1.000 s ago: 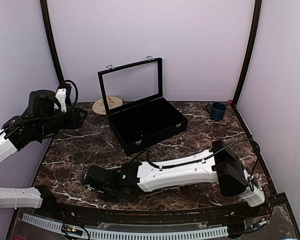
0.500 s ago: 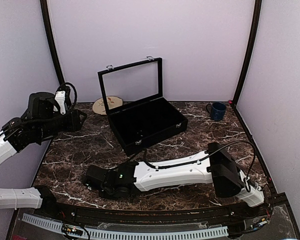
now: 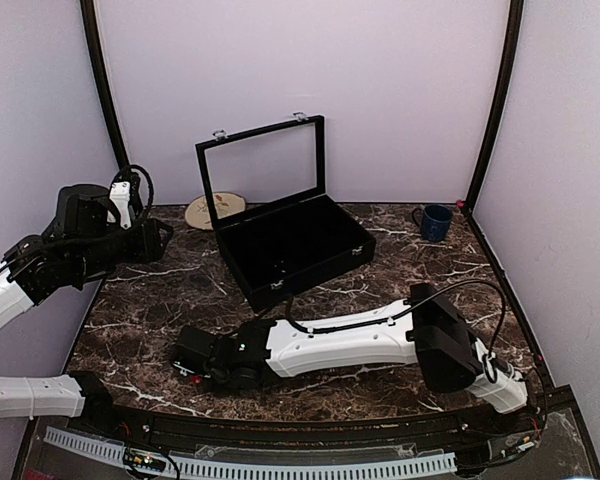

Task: Roll the socks
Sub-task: Pick up the sock from the corner of the board.

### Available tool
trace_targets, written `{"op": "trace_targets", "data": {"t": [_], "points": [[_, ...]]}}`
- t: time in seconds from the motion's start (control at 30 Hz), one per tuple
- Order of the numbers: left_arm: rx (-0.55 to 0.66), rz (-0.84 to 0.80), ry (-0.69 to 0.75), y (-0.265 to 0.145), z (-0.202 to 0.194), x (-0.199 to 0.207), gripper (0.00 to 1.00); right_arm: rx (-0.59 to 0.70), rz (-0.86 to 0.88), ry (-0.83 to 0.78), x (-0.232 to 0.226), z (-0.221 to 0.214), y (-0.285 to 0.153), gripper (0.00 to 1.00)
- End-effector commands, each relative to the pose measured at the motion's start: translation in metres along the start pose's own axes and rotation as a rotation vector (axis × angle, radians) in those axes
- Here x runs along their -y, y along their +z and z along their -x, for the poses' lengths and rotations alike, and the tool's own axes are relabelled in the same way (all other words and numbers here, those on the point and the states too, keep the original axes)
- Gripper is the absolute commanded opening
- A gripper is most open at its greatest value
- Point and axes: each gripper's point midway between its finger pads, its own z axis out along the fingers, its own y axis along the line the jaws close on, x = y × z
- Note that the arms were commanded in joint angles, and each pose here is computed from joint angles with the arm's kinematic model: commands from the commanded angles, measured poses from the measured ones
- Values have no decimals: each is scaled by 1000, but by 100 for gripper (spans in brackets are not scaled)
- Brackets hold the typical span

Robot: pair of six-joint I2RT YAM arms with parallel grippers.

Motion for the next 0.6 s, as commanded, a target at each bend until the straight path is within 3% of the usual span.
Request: {"op": "trace_targets", "data": {"t": [0.0, 0.1, 0.37, 0.57], "points": [[7, 12, -10, 0, 1, -3, 62, 8, -1, 6, 6, 3, 9, 47], [6, 13, -12, 1, 0, -2, 63, 7, 4, 6, 7, 1, 12, 38], [1, 15, -16, 4, -1, -2, 63, 32, 10, 13, 13, 7, 9, 0], [5, 23, -26, 4, 0, -3, 63, 64, 12, 42, 23, 14, -4, 0]]}}
